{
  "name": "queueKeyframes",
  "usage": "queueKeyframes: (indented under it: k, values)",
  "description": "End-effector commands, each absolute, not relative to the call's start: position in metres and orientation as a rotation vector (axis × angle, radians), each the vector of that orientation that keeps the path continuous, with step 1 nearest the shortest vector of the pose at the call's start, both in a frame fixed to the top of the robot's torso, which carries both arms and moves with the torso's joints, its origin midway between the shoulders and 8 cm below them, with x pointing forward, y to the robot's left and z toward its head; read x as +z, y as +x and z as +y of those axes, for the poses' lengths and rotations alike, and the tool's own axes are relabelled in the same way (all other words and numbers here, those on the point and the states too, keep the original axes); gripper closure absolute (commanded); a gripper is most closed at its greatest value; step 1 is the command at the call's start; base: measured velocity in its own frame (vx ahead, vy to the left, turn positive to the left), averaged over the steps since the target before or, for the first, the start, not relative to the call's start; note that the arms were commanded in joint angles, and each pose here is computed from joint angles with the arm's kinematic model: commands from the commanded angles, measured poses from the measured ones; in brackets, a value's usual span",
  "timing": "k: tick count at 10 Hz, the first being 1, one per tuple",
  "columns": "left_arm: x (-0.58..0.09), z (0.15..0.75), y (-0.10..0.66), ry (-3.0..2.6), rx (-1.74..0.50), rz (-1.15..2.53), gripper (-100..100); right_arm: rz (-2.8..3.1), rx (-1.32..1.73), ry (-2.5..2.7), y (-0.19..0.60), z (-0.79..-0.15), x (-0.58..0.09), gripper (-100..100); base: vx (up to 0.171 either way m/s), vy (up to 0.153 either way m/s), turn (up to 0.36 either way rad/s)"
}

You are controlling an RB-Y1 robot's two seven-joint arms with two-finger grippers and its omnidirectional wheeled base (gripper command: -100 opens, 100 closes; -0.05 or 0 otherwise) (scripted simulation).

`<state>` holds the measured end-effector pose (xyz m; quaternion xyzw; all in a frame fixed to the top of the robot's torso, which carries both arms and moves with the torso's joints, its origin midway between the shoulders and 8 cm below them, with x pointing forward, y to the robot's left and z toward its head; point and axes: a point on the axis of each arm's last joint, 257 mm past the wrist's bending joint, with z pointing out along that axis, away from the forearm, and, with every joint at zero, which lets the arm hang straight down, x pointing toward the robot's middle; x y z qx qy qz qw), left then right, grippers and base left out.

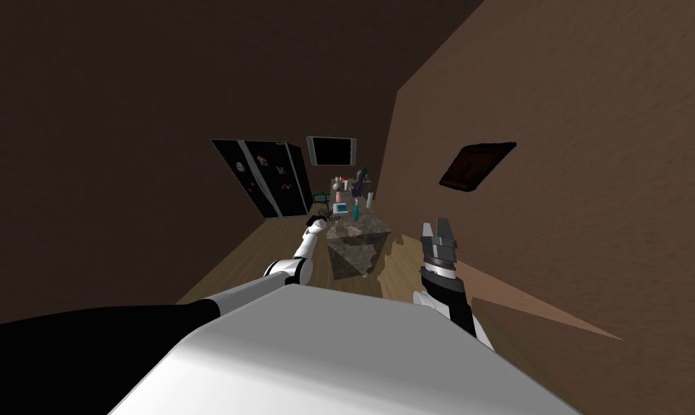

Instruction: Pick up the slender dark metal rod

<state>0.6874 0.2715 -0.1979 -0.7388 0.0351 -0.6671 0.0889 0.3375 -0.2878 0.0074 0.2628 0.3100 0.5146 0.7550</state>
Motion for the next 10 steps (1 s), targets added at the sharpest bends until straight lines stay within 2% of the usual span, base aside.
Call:
queueKeyframes:
  k: [1,2,6,8,10]
  values:
    - [-0.198,0.272,0.687,-2.198,-1.985,0.104,-100,0.676,1.122,0.573,0.338,-0.288,0.007,0,0.0,0.0,0.0]
    - [-0.198,0.272,0.687,-2.198,-1.985,0.104,100,0.676,1.123,0.573,0.338,-0.288,0.007,0,0.0,0.0,0.0]
    - [-0.198,0.272,0.687,-2.198,-1.985,0.104,100,0.676,1.123,0.573,0.338,-0.288,0.007,0,0.0,0.0,0.0]
    - [-0.192,0.291,0.688,-2.157,-1.954,0.144,-100,0.676,1.123,0.573,0.338,-0.288,0.007,0,-0.017,-0.005,0.023]
    - [-0.187,0.302,0.689,-2.11,-1.918,0.211,-100,0.676,1.123,0.573,0.338,-0.288,0.007,0,-0.047,-0.008,0.08]
